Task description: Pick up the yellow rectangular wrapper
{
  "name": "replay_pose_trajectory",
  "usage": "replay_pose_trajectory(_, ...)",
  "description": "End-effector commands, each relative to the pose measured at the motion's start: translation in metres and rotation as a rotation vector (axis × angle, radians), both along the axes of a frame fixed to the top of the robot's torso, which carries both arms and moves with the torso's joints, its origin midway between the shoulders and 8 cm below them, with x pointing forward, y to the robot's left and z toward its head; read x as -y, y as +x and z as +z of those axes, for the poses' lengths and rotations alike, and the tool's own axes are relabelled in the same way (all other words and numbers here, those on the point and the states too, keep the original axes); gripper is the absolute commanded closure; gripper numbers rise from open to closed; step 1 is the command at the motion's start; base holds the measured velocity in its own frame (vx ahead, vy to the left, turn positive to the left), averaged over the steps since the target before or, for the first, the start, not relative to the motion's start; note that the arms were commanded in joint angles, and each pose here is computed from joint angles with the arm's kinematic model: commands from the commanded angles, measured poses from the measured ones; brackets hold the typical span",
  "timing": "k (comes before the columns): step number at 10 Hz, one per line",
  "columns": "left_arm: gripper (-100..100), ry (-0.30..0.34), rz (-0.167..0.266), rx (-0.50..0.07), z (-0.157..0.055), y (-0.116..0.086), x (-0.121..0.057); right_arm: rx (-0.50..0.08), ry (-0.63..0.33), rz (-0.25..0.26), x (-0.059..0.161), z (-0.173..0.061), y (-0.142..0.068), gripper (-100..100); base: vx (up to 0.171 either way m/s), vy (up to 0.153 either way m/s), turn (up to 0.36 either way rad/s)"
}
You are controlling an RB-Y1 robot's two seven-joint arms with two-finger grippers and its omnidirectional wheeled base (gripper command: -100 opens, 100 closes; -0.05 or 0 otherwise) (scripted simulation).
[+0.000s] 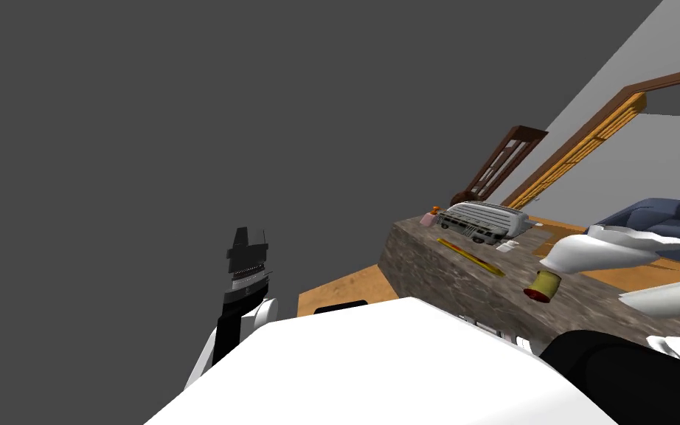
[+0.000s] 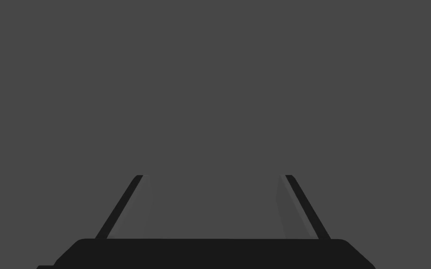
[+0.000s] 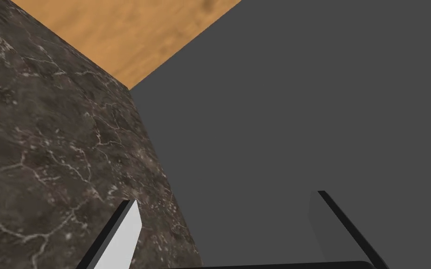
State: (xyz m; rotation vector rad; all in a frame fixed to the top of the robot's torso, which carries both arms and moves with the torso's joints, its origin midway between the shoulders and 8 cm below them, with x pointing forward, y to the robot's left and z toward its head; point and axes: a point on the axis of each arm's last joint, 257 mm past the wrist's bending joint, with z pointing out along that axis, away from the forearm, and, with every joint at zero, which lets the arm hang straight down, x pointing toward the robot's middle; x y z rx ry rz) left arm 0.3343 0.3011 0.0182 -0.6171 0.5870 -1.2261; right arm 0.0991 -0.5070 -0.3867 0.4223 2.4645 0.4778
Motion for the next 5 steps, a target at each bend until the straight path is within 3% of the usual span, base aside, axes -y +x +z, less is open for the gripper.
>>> replay_pose_trajectory(1,0,0.0,0.0,0.0,0.0,0.0,0.0,-0.03,-0.04,0.028,0.016,0.004,-0.005,-100,0.066,-0.002,0.063)
replay_pose_trajectory(2,0,0.0,0.0,0.0,0.0,0.0,0.0,-0.08,-0.09,0.048,0.037,0.004,-0.022,-100,0.097,-0.024,0.112)
replay_pose_trajectory(5,0,0.0,0.0,0.0,0.0,0.0,0.0,-0.14,-0.165,0.103,0.066,0.013,-0.032,-100,0.087,-0.04,0.083)
